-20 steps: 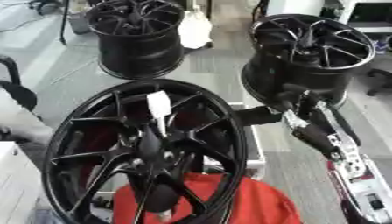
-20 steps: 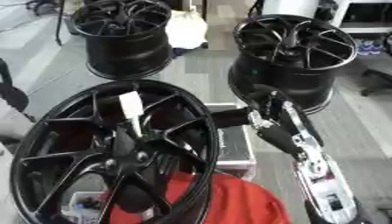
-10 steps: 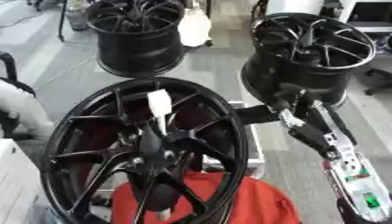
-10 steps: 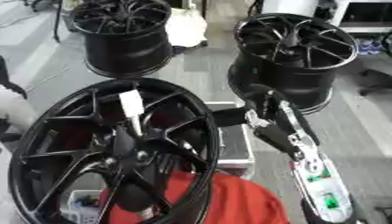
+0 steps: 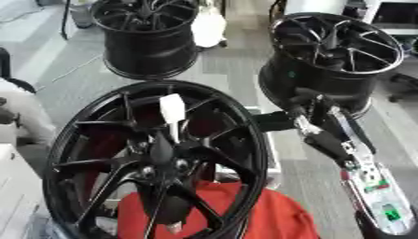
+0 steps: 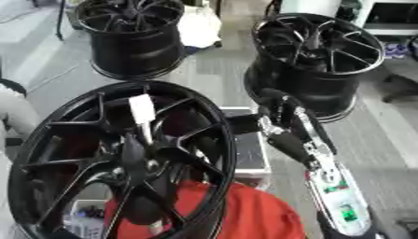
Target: Pull the pin out of the wheel hub.
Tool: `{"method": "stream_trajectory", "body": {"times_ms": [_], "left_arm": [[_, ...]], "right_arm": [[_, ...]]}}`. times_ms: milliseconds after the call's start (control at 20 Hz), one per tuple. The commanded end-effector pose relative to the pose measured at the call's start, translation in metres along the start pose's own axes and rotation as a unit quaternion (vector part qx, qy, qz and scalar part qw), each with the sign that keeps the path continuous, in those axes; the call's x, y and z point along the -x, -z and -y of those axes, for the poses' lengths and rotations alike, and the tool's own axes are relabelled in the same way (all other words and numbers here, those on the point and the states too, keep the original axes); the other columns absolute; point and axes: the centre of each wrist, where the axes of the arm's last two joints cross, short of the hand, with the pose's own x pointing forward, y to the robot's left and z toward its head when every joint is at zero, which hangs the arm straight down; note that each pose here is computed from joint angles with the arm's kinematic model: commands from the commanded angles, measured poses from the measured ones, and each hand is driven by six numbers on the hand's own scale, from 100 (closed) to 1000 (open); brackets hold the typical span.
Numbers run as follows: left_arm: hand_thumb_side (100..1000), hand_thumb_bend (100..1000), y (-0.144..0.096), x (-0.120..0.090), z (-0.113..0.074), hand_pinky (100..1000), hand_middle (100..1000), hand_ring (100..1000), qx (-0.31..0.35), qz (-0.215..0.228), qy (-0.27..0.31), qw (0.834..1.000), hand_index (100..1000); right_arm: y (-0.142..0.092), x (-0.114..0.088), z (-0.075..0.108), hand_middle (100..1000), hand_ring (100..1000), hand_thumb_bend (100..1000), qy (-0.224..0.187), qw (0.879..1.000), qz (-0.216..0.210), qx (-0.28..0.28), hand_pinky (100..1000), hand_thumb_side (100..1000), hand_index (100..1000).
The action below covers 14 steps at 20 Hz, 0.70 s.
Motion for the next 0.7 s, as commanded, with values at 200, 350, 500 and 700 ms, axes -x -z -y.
{"method": "stream_trajectory", "body": {"times_ms": [200, 350, 500, 700], "left_arm": [[693, 100, -0.0042, -0.0049, 0.0056, 632, 632, 581, -0.008, -0.009, -0.003, 1.000, 808], [694, 100, -0.0057, -0.0039, 0.0084, 632, 632, 581, -0.006, -0.014, -0.004, 1.000, 808], [694, 100, -0.0062, -0.0033, 0.0101, 631, 630, 579, -0.003, -0.016, -0.004, 1.000, 808], [694, 100, -0.0067, -0.0036, 0.0110, 630, 629, 578, -0.001, -0.016, -0.003, 1.000, 808]], "right_arm": [[0.0046, -0.0081, 0.0052, 717, 663, 100, -0.005, 1.000, 0.017, 0.007, 669, 361, 857], [0.0051, -0.0087, 0.0051, 717, 663, 100, -0.005, 1.000, 0.018, 0.006, 669, 362, 857], [0.0049, -0.0088, 0.0055, 717, 663, 100, -0.005, 1.000, 0.018, 0.008, 669, 362, 857], [0.0055, -0.0098, 0.0058, 717, 663, 100, -0.005, 1.000, 0.021, 0.008, 669, 361, 857]]}}
